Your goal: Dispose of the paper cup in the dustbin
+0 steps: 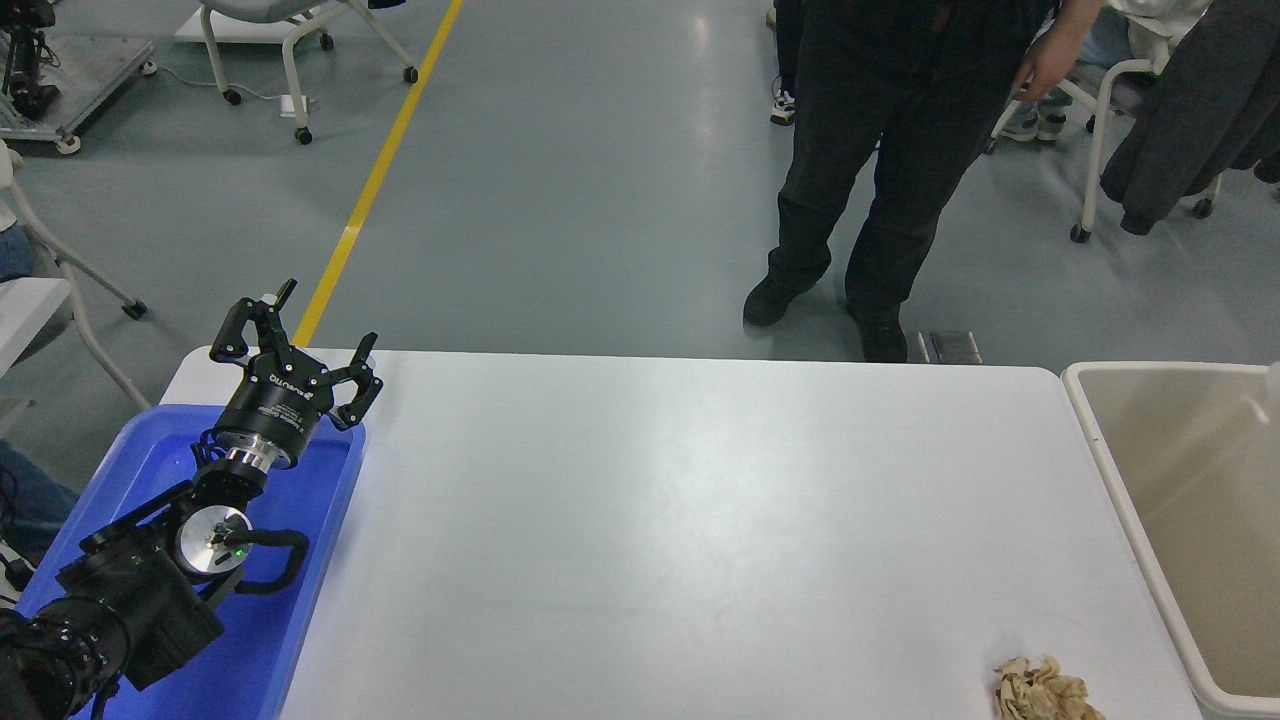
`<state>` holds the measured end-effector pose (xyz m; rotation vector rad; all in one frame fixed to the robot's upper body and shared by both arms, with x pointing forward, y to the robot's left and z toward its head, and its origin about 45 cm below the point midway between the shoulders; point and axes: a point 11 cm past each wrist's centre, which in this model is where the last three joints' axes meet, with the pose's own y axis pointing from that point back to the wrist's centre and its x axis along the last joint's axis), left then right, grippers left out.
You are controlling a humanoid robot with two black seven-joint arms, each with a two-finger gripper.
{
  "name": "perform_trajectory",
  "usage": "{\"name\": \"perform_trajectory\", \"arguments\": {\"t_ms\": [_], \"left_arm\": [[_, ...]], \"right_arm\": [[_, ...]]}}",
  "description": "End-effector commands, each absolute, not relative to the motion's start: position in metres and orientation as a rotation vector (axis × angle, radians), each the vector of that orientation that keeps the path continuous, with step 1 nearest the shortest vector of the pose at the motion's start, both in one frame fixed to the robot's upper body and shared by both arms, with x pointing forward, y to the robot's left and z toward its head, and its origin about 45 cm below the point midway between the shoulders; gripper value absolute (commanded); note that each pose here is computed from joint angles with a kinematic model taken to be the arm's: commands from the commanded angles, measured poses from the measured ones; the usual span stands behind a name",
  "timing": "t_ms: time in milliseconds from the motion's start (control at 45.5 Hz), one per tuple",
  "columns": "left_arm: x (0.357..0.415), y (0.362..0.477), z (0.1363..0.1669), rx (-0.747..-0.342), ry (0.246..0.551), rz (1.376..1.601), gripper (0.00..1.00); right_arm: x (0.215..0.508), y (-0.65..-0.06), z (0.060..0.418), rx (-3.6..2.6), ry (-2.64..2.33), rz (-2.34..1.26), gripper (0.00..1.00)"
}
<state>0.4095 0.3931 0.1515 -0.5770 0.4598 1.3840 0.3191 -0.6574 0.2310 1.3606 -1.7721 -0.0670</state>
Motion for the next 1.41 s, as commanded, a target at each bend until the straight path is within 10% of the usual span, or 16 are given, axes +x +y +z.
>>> {"name": "perform_trajectory", "arguments": {"t_ms": [0,637,945,1011,1385], "left_arm": [[0.4095,0.393,0.1515,-0.577,0.460,1.384,1.00],[0.4095,0.393,0.1514,-0.576,0.460,1.385,1.00],[0.4095,0.393,0.1514,-0.576,0.460,1.385,1.00],[0.4095,0.393,0.1514,-0.576,0.460,1.385,1.00],[0.4095,0.393,0.1514,-0.576,0.460,1.385,1.00]], "right_arm": [[0.292,-0.651,0.169,1.242,-2.031,-0.277,0.00],[0.293,-0.605,0.106,1.058,-2.411,-0.849,0.01],[0.295,-0.594,0.095,1.022,-2.447,-0.904,0.52],[0.295,-0.594,0.096,1.019,-2.450,-0.906,0.81],[0.301,-0.593,0.100,1.060,-2.442,-0.900,0.99]]}}
